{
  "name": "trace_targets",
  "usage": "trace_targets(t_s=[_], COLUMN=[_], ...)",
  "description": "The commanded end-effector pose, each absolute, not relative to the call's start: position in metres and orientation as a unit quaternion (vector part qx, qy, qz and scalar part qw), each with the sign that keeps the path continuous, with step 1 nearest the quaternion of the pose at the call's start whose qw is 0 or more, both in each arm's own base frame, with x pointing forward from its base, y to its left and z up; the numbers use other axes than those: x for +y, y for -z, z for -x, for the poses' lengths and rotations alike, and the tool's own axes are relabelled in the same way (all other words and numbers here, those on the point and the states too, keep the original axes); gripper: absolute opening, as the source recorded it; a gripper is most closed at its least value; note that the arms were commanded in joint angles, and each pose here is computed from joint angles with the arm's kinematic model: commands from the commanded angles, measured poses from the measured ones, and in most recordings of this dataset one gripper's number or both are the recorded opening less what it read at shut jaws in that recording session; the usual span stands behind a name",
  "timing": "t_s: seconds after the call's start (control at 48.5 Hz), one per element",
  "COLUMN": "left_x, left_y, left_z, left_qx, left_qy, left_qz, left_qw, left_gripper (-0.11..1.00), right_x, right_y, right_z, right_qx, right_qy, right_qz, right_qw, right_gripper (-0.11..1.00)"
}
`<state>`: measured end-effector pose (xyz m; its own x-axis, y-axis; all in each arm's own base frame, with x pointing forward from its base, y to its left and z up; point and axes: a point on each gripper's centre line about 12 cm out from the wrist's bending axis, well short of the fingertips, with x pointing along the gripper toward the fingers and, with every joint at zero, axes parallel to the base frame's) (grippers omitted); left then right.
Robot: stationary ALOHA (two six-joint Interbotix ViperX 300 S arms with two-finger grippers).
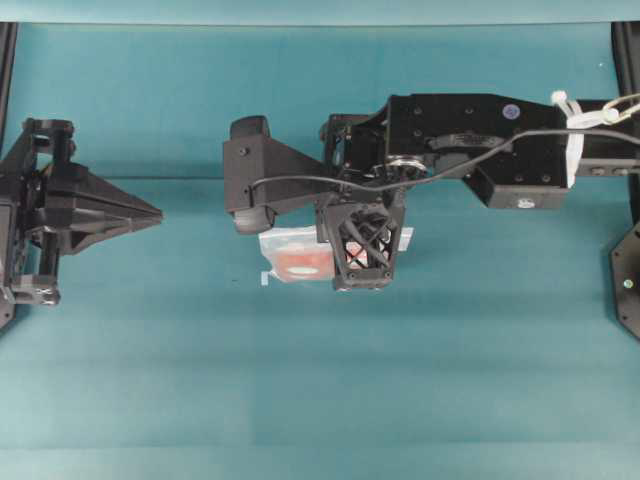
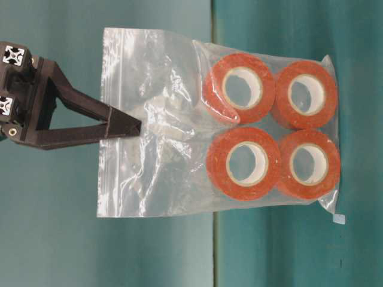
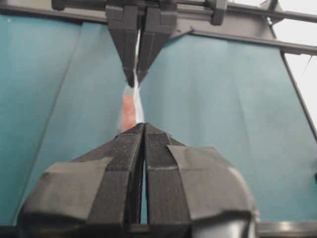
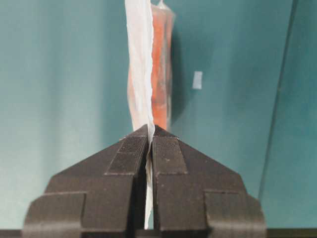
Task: Hand over the clear zip bag and make it stand upright.
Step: 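Open the left gripper and reach it toward the hanging bag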
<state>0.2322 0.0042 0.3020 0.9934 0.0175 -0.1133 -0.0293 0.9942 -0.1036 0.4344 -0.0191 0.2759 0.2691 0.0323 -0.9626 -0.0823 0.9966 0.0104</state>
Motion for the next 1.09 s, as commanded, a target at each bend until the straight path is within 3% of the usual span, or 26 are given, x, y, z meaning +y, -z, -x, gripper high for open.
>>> trace_targets(t_s=[0.0, 0.206, 0.33, 0.413, 0.578, 0.66, 1.073], left_x=[0.005, 0.005, 0.007, 0.008, 0.007, 0.008, 0.005], left_y=[-0.308, -0.305, -0.302, -0.299, -0.293, -0.290, -0.234], left_z=[-0.233, -0.235, -0.236, -0.236, -0.236, -0.237, -0.273], left_qx=[0.045, 0.052, 0.058, 0.061, 0.068, 0.074, 0.153], left_qy=[-0.013, -0.013, -0.020, -0.022, -0.022, -0.023, -0.024], left_qz=[0.051, 0.054, 0.076, 0.091, 0.099, 0.098, 0.105], left_qw=[0.998, 0.997, 0.995, 0.994, 0.993, 0.992, 0.982], left_gripper=[-0.01, 0.00, 0.11, 0.26, 0.74, 0.92, 0.91], right_x=[-0.017, -0.018, -0.018, -0.018, -0.018, -0.018, -0.018], right_y=[-0.287, -0.287, -0.287, -0.286, -0.286, -0.285, -0.284], right_z=[-0.435, -0.436, -0.437, -0.437, -0.436, -0.436, -0.436], right_qx=[0.591, 0.586, 0.585, 0.585, 0.586, 0.587, 0.587], right_qy=[-0.036, -0.031, -0.031, -0.031, -0.030, -0.030, -0.030], right_qz=[0.023, 0.019, 0.019, 0.019, 0.019, 0.019, 0.019], right_qw=[0.806, 0.809, 0.810, 0.810, 0.809, 0.809, 0.809], right_gripper=[0.01, 0.01, 0.01, 0.01, 0.01, 0.01, 0.01])
